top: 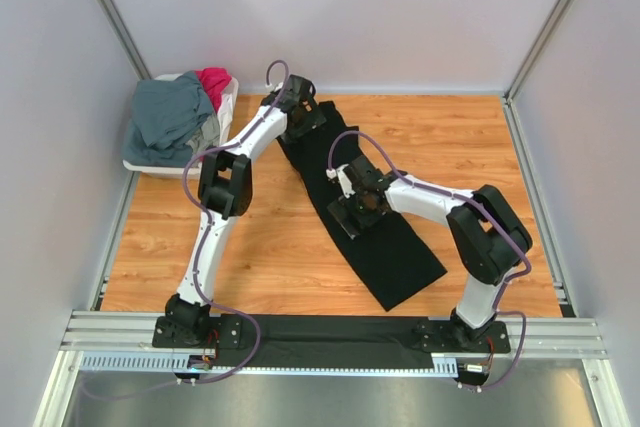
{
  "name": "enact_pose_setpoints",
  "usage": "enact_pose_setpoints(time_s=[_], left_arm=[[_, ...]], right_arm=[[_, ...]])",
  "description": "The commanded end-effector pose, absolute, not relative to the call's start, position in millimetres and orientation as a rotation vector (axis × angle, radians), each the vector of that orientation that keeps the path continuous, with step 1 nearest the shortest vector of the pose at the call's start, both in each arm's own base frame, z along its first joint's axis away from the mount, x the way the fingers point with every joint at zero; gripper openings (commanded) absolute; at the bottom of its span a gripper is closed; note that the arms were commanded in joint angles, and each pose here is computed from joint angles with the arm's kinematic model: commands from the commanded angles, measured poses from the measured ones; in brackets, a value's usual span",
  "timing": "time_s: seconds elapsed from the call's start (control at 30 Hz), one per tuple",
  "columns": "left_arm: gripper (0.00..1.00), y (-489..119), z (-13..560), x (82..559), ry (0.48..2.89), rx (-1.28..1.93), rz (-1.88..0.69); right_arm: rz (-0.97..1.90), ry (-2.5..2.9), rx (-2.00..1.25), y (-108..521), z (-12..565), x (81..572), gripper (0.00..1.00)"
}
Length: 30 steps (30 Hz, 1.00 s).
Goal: Fold and stack the t-shirts
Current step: Fold the tshirt
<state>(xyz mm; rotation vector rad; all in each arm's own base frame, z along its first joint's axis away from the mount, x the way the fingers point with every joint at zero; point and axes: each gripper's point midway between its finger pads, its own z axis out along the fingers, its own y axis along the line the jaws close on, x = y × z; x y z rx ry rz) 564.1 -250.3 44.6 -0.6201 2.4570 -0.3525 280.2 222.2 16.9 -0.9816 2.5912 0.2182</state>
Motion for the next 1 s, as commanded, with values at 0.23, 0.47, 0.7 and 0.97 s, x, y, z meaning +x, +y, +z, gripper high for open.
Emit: enact_pose_setpoints(time_s=[0.23,0.47,0.7,0.97], left_arm=[[0.98,-295,15,575,2.465,-0.664,-0.553],[0.99,-316,-2,571,2.477,-0.66,-0.585],[0.99,-322,1,584,2.422,-0.683,-0.632],[0.99,-324,1,596,2.384,-0.685,-0.663]], right_arm=[[0.305,2.775,-0.549,271,14,276,1.0],[0.286,2.784,-0.533,288,10,270,1.0],[0.449,2.763,-0.376,317,21,276,1.0],[0.435,2.832,-0.28,311,28,271,1.0]])
